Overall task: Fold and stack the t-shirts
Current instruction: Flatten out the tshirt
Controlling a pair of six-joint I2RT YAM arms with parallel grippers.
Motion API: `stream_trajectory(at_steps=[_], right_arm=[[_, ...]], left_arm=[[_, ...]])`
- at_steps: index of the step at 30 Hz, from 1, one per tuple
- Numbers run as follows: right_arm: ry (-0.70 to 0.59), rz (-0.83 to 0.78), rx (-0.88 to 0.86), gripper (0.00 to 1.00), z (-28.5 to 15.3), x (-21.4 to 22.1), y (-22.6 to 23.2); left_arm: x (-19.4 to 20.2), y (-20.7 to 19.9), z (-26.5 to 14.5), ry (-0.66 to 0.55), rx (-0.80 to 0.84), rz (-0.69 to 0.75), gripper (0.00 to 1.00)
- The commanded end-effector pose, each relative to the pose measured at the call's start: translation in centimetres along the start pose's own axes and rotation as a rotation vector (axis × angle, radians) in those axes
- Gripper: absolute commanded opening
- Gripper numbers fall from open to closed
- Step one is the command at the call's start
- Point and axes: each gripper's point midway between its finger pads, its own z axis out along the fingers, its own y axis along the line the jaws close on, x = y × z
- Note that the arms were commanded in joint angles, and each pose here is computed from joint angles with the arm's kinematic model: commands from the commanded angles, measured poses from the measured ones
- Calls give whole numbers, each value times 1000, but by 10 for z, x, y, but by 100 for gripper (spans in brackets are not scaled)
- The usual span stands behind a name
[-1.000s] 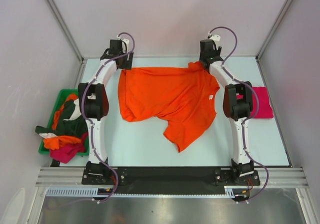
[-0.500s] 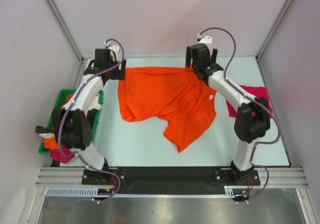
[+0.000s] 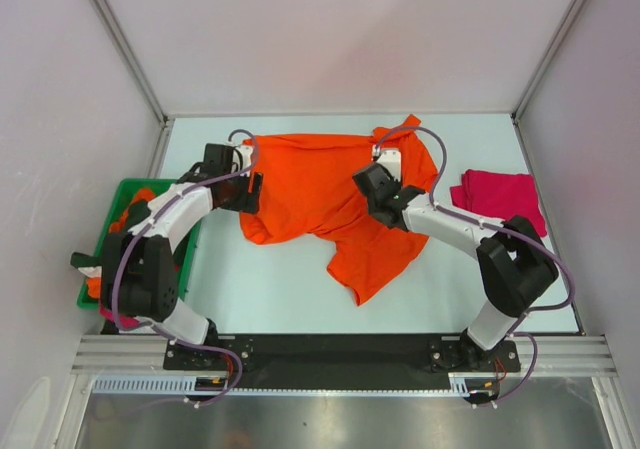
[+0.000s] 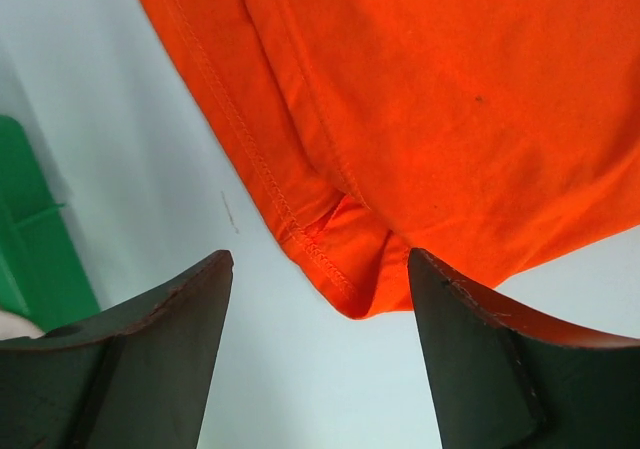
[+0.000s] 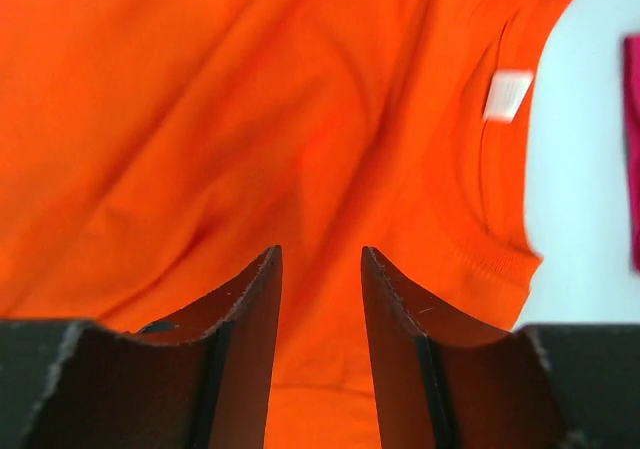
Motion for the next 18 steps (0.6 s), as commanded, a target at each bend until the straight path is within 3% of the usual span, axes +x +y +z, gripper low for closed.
stream_trajectory(at_steps=[1,12,18], right_arm=[[-50,72,-3,42,-17,-4,7],[3,47,55,38,-4,36,-6],[11,55,62,38,-4,43,-11]], left_arm=[[6,-14,14,22,52,-19,76],[17,-49,39,96,115,39,68],[30,-48,49,150,95,49,66]])
